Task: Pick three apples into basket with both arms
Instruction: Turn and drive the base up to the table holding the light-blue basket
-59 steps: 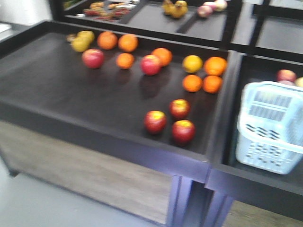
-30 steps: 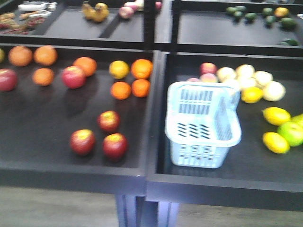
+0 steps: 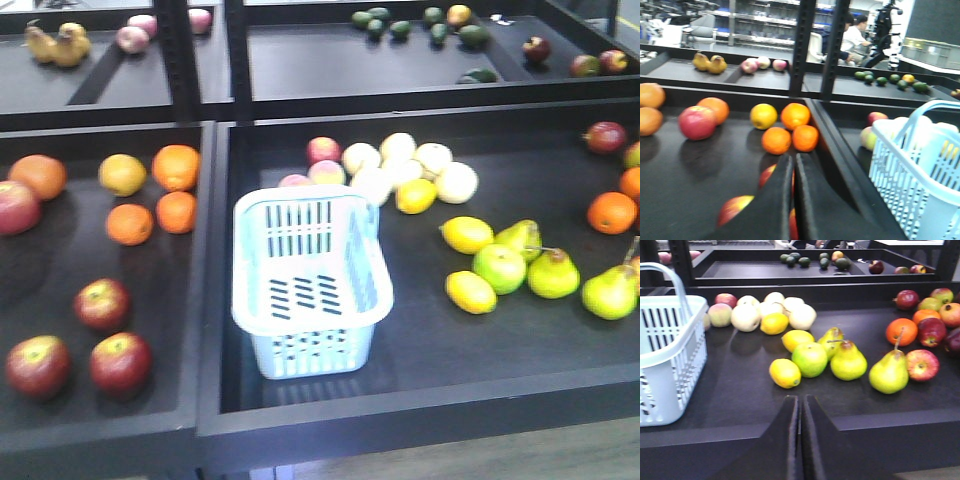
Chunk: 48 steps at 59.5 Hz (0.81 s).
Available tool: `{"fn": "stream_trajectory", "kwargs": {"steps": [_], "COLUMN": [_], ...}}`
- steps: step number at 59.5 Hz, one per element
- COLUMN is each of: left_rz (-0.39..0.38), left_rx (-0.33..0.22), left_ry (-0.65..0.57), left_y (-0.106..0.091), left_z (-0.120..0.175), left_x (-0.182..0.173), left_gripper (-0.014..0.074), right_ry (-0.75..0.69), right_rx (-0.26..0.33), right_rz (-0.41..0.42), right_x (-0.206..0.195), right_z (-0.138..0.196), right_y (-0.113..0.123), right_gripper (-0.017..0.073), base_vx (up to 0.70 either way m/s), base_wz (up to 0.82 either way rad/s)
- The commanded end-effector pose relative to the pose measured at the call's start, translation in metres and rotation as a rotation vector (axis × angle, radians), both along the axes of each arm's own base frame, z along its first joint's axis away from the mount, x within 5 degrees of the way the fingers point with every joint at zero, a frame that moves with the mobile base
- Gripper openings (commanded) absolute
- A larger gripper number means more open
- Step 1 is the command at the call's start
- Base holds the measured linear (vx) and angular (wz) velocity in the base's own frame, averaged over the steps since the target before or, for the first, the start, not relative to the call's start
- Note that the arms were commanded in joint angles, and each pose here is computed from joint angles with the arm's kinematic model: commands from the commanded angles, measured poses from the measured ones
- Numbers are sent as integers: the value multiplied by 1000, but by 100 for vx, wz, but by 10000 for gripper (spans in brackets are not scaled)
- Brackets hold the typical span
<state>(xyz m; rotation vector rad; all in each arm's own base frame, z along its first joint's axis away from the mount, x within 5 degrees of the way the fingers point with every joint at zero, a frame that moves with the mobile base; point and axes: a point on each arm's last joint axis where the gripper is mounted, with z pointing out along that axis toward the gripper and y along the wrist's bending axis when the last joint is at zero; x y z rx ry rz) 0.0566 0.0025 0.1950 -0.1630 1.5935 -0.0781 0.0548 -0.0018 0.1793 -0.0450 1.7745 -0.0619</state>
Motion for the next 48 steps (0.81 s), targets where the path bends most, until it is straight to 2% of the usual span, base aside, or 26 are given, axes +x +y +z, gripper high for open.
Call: {"fn": "stream_trajectory", "kwargs": {"steps": [1,24,48], "left_rz": [2,2,2], "left_rx": [0,0,0], "left_ry": [-114,-114,-114], "left_y": [0,0,0], "left_z": [16,16,16], "left_x": [-2,-2,-2], "left_gripper": [-6,-6,-6], "right_ry": [-70,-70,-70], "right_rx": [-11,-11,-11], "right_rz": [6,6,6], "right_x": [1,1,1], "right_z": [3,3,3], "right_y": [0,0,0], "right_gripper": [8,8,8], "base_vx": [8,9,11], "base_wz": [-30,-17,6]}}
